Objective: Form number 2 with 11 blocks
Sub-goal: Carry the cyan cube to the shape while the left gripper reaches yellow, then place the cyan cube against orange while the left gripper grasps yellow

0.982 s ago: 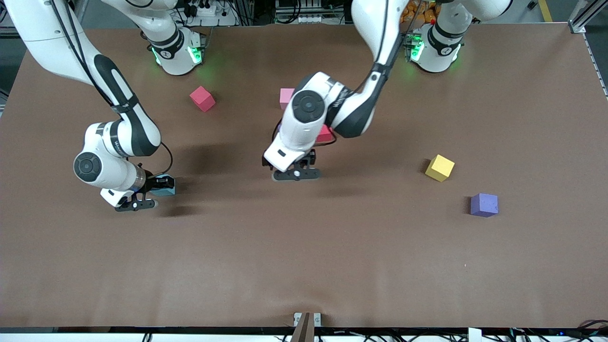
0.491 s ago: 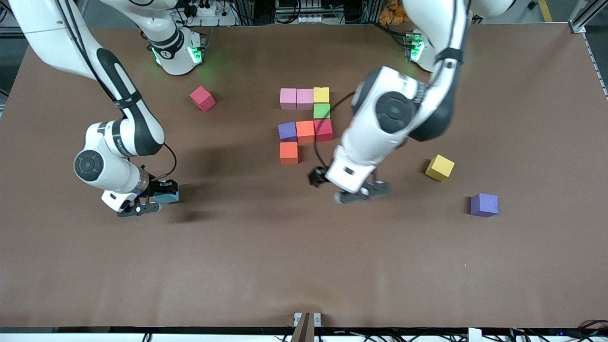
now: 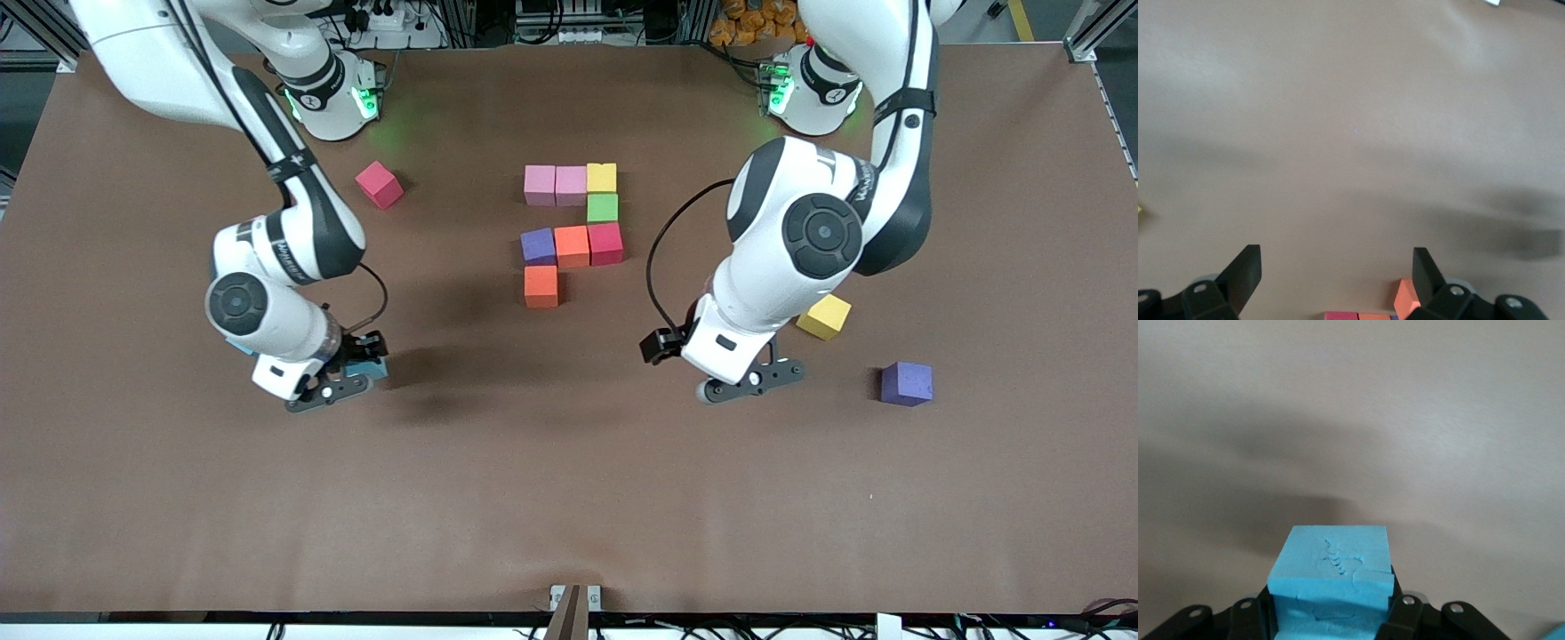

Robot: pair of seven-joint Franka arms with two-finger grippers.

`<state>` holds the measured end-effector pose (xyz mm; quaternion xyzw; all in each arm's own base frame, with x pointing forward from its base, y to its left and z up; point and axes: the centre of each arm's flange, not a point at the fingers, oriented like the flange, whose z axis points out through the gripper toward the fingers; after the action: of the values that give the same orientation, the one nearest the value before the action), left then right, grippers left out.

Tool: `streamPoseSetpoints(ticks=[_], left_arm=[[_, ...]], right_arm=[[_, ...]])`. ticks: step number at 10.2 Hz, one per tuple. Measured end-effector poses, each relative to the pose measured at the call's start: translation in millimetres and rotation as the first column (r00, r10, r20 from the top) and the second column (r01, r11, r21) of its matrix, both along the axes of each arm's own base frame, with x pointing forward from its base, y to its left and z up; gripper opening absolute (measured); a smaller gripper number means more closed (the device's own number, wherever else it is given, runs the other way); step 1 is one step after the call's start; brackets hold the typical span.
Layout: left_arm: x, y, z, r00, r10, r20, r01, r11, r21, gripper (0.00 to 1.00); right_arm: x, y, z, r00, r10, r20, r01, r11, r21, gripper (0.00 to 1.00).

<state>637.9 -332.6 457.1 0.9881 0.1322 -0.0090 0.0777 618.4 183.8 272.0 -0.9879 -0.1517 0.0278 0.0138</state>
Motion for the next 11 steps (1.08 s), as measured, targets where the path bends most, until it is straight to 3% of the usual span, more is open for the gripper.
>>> streamPoseSetpoints(ticks=[3, 6, 11], left_arm=[[16.7, 71.6, 10.7, 0.998, -0.013, -0.054, 0.014, 1.000, 0.019, 1.00], [27.4, 139.0, 10.6, 0.995, -0.006, -0.101, 0.014, 0.996, 0.083, 1.00], [31.2, 170.4, -0.3, 0.992, -0.013, -0.127, 0.028, 0.992, 0.121, 1.00]], right_arm=[[-2.6, 65.9, -10.5, 1.000, -0.014, 0.008, 0.014, 1.000, 0.010, 0.59], [-10.0, 142.4, -16.6, 0.993, -0.117, 0.022, 0.116, 0.993, 0.026, 0.59], [-32.9, 223.1, -43.8, 0.964, -0.266, 0.001, 0.266, 0.963, 0.031, 0.59]])
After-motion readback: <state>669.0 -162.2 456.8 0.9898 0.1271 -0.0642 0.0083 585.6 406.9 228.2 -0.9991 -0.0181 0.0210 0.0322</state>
